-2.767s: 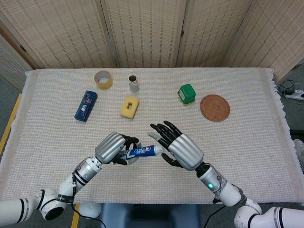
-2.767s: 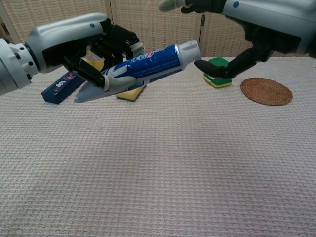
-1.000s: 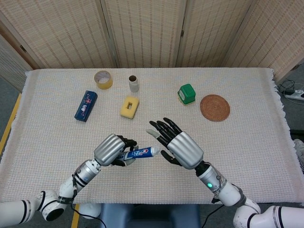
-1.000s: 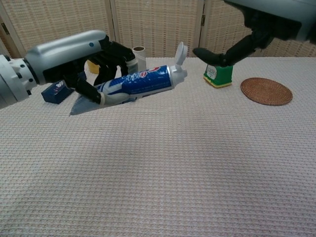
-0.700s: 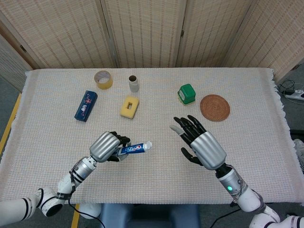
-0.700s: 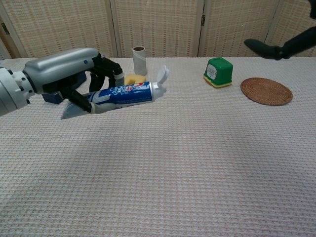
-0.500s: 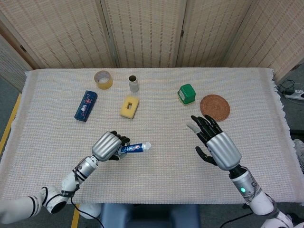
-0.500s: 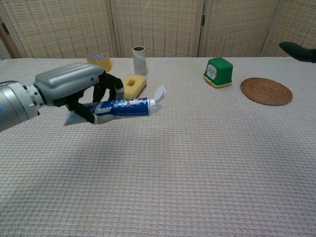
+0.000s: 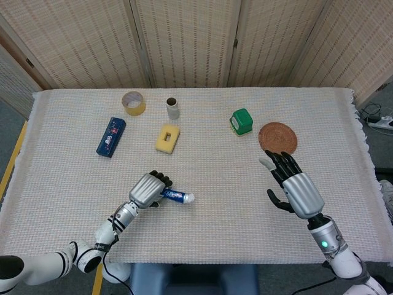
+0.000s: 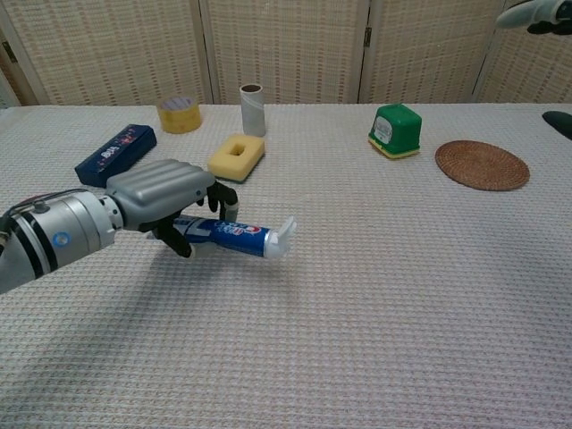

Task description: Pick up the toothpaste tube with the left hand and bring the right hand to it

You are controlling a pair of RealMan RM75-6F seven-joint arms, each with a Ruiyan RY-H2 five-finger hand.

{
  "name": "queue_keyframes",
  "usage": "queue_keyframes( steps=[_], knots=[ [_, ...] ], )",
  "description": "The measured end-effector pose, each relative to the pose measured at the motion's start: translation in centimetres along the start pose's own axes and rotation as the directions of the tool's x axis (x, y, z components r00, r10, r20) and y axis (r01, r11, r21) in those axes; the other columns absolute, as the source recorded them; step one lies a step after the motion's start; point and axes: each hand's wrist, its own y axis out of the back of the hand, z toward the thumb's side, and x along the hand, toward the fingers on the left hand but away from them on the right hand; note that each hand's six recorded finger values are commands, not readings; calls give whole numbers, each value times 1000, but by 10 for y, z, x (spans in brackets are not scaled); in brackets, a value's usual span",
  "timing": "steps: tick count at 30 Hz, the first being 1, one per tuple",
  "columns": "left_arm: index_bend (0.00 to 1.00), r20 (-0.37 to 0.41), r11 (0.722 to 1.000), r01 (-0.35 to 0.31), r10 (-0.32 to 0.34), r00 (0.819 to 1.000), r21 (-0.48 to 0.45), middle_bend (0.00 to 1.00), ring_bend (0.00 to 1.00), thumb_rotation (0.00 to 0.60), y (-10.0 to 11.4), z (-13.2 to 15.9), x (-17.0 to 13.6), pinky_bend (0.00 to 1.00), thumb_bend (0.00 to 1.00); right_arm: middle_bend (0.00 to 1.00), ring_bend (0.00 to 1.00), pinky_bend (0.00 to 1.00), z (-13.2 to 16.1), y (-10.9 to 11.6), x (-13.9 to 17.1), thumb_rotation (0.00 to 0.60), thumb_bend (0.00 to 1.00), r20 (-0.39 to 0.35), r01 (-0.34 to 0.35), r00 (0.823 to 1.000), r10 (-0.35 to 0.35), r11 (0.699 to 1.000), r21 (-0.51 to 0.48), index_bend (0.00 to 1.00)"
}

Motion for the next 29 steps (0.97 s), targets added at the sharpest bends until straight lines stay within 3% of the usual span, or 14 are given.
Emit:
queue_keyframes(
  steps=[6, 12, 15, 19, 23, 29],
  knots=[
    [161, -53, 999, 26, -27, 998, -20, 224, 201, 600, 1, -17, -13, 237, 593, 38, 55, 0, -13, 2, 8, 600, 509, 34, -1, 999, 1, 1000, -7, 0],
    [188, -151, 999, -20, 13, 988, -43, 218, 199, 600, 19, -54, -44, 213, 591, 45, 62, 0, -31, 6, 19, 600, 509, 67, -22, 998, 21, 1000, 6, 0],
    [225, -226, 996, -73, 60, 972, -50, 218, 199, 600, 35, -80, -68, 206, 591, 96, 93, 0, -40, 12, 28, 600, 509, 81, -41, 996, 41, 999, -7, 1],
    [235, -344, 989, -141, 114, 932, -55, 218, 200, 600, 54, -117, -110, 193, 592, 112, 108, 0, -60, 24, 47, 600, 509, 129, -44, 991, 43, 999, 7, 30],
    [245, -460, 977, -206, 162, 873, -47, 231, 206, 600, 70, -147, -159, 184, 592, 122, 116, 0, -74, 28, 66, 600, 509, 184, -43, 982, 37, 999, 26, 38],
    [279, -562, 958, -281, 202, 802, -57, 261, 221, 600, 75, -157, -220, 178, 593, 123, 116, 0, -77, 23, 83, 600, 509, 217, -19, 976, 15, 1000, 19, 39]
  ],
)
